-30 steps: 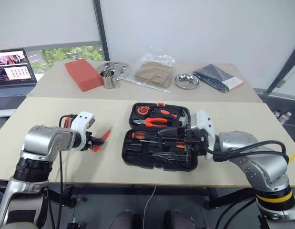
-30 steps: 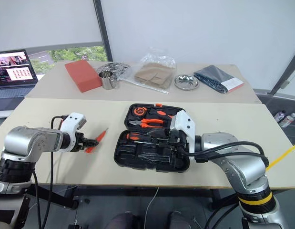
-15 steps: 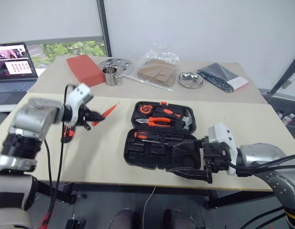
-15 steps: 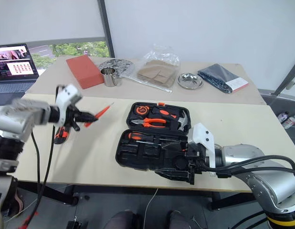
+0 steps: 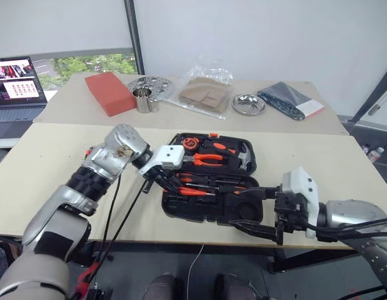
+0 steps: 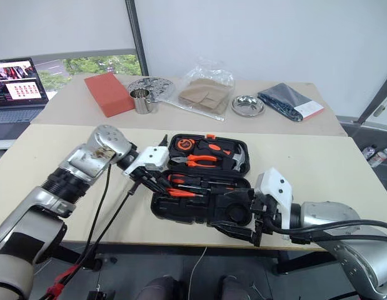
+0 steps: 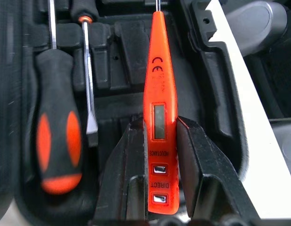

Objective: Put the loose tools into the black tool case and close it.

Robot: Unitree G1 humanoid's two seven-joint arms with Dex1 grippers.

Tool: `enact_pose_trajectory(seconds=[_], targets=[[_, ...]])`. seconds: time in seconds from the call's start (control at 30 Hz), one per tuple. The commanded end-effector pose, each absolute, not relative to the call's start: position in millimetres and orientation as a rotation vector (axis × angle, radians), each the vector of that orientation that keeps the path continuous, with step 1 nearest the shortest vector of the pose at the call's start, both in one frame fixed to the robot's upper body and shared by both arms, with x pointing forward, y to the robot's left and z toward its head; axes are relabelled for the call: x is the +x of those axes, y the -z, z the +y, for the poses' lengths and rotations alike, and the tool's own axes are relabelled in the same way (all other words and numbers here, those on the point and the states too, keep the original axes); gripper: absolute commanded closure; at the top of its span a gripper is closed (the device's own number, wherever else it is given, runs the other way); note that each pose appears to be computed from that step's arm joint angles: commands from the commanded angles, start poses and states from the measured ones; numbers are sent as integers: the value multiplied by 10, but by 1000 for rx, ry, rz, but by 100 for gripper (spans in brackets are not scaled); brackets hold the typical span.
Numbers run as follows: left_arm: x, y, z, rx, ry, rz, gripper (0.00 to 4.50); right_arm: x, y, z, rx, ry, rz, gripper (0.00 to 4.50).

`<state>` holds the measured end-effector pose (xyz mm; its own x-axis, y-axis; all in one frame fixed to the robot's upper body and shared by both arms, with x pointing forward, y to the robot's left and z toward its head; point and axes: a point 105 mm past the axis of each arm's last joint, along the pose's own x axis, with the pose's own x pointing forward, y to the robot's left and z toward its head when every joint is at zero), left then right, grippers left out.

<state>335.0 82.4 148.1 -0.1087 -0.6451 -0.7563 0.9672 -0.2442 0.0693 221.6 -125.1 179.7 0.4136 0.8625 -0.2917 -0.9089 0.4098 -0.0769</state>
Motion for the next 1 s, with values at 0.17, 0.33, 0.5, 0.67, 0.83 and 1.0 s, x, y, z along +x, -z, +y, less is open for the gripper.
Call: enact_pose_trajectory(seconds=[0.17,0.33,0.5,0.67,0.83,1.0], targets=[[3486,-1478,727,830,1576,572,408,2194,-1891,-1256,-258,-1097,180,0],[3454,-1494,720,792,1600,574,291,2189,-1881,-1252,-252,-1094,180,0],[3354,-1754,639,626,1675,480,114,2211,-1878,-1245,-245,-1096,181,0],[3387,-1827,736,530,1655,412,21,2222,-1862,-1241,-237,-1100,185,0],[3518,-1736,817,373,1534,409,135,2235,-1851,-1250,-235,-1098,189,0],[3609,-1498,790,283,1444,437,322,2245,-1847,-1242,-235,-1102,190,0]])
